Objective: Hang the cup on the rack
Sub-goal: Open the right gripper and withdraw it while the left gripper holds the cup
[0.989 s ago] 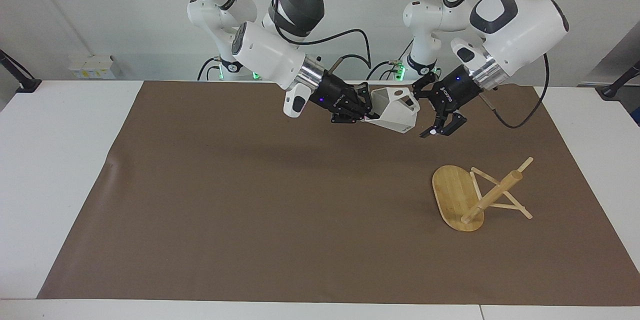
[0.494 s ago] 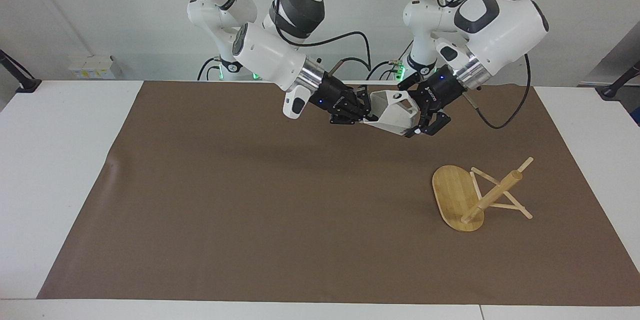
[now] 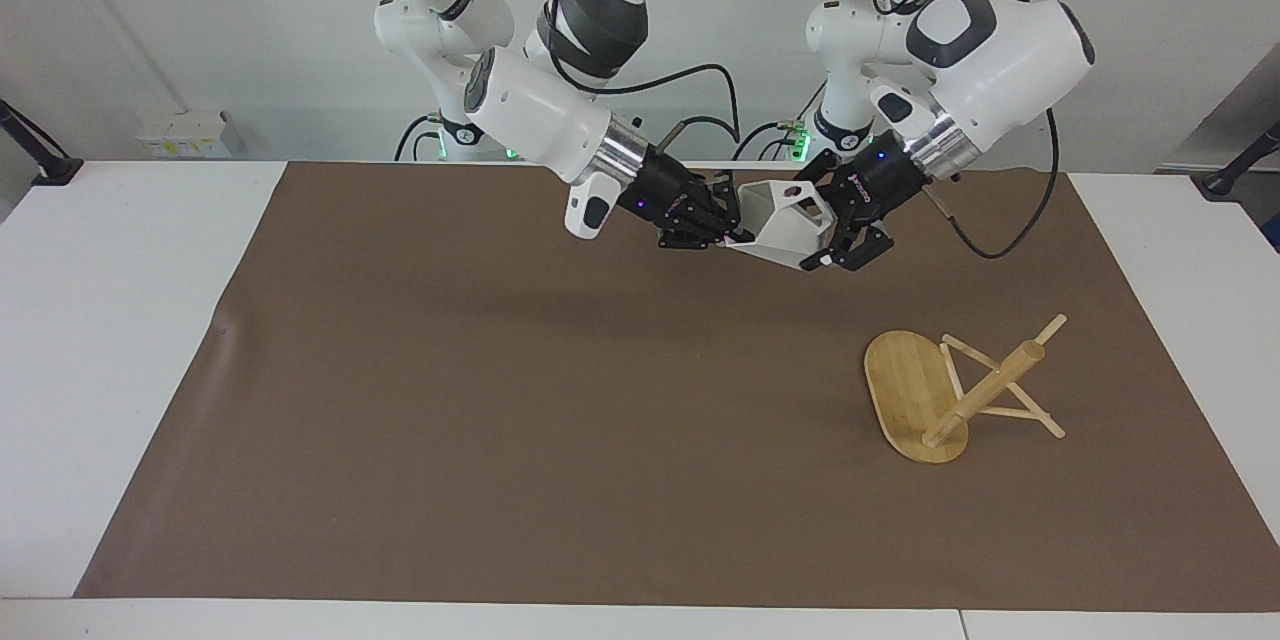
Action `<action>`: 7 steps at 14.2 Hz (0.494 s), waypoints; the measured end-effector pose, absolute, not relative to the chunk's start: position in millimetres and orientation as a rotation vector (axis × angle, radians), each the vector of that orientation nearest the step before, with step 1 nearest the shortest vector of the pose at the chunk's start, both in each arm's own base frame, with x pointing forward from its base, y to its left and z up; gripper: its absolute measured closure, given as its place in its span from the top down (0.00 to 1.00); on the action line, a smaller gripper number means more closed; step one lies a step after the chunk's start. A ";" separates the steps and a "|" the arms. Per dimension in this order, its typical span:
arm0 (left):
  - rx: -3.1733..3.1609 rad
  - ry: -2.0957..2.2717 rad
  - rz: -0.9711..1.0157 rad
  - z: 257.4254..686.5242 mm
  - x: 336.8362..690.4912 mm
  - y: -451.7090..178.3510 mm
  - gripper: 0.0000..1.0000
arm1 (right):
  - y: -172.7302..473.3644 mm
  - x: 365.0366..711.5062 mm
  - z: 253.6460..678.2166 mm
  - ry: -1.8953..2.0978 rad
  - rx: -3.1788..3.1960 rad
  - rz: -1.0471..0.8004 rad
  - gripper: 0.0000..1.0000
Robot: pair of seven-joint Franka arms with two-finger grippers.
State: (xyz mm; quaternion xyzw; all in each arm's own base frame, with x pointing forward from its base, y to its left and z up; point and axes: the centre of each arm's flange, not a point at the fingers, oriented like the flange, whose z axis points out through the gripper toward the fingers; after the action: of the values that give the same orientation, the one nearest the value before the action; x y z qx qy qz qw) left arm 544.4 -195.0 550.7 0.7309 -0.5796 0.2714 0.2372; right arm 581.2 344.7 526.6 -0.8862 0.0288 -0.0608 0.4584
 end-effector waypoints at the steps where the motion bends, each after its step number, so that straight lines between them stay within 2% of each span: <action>1: 2.003 -1.588 0.744 550.7 544.4 -195.0 0.74 | 344.7 581.2 526.7 0.071 -2.183 -0.150 0.04; 6: 2.009 -1.578 0.746 551.2 544.7 -194.5 0.74 | 345.0 581.1 527.0 0.081 -2.182 -0.145 0.06; 7: 2.017 -1.566 0.748 551.5 545.3 -193.4 0.72 | 345.8 580.6 527.2 0.095 -2.180 -0.137 0.18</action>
State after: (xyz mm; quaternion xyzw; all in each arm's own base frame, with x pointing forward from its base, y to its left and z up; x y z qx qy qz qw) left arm 545.3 -193.4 551.5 0.7363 -0.5716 0.2729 0.2382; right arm 580.6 345.8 527.2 -0.8856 0.0385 -0.0556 0.4596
